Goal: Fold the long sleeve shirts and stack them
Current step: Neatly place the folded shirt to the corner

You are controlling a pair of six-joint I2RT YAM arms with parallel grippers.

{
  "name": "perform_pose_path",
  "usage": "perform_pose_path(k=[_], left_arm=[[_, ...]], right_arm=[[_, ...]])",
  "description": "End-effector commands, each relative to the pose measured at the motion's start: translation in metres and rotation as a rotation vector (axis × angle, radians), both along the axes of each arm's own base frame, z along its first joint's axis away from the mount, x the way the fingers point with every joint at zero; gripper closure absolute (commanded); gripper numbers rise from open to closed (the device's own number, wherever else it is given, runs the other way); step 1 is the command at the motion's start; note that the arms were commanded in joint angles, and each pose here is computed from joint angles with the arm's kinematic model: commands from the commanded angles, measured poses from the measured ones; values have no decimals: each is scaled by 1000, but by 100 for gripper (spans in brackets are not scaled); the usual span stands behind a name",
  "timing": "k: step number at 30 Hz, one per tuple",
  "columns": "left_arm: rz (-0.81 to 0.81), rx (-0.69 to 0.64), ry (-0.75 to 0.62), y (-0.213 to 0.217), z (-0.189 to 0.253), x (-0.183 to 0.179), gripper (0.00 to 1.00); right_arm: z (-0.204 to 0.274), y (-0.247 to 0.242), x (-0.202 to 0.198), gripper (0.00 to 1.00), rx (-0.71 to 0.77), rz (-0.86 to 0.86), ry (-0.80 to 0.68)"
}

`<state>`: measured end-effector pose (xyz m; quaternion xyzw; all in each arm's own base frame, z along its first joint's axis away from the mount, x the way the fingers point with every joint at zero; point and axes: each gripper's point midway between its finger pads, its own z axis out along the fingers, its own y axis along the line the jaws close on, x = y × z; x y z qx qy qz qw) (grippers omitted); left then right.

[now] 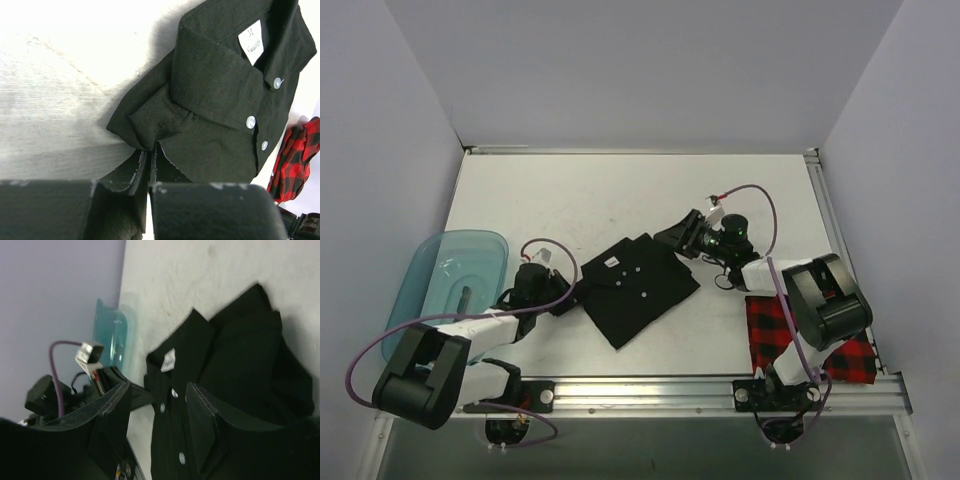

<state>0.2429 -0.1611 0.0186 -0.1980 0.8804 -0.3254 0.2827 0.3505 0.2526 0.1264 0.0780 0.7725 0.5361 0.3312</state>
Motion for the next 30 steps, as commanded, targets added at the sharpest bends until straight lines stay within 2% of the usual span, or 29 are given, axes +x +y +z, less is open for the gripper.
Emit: perform_pose_path(k=[1,8,12,13,14,15,17,18,19,20,21,22,23,25,26,28,30], left_arm=[[13,52,3,10,0,5,96],[46,45,40,21,-8,5,96],[46,88,45,28,-5,19,96],[49,99,32,28,4,30,95],[48,115,44,30,2,34,93],[51,123,36,30,7,42,91],[58,146,18,31,21,65,82],[45,163,7,31,26,72,76],[35,180,37,32,27,71,71],[22,188,-12,29,46,90,63],[13,194,-31,28,55,95,59],[5,202,-43,27,64,98,54],[-2,213,-98,26,85,108,37],[-15,251,-104,26,97,102,25],[-4,274,-151,28,115,103,18],[-30,300,-192,18,134,86,14],[-16,357,-193,15,137,72,14]], right_arm=[[-27,3,-21,52,-47,2,21],[-90,-15,-41,53,-26,-55,127],[-89,-31,-46,54,-31,-73,140],[-74,-31,-45,54,-33,-69,105],[-70,-33,-45,54,-73,-58,68],[-78,-35,-52,54,-119,-48,123],[-50,-38,-44,53,-166,-54,47],[-61,-45,-53,53,-247,-33,87],[-45,-47,-53,53,-271,-34,46],[-28,-47,-44,53,-294,-36,9],[-39,-56,-54,54,-388,-17,50],[-24,-58,-54,54,-413,-14,20],[-20,-61,-55,54,-443,-7,10],[-5,-70,-59,55,-510,-10,6],[-7,-77,-68,55,-544,-8,44],[10,-89,-68,55,-593,-56,12],[15,-100,-77,55,-642,-72,41]])
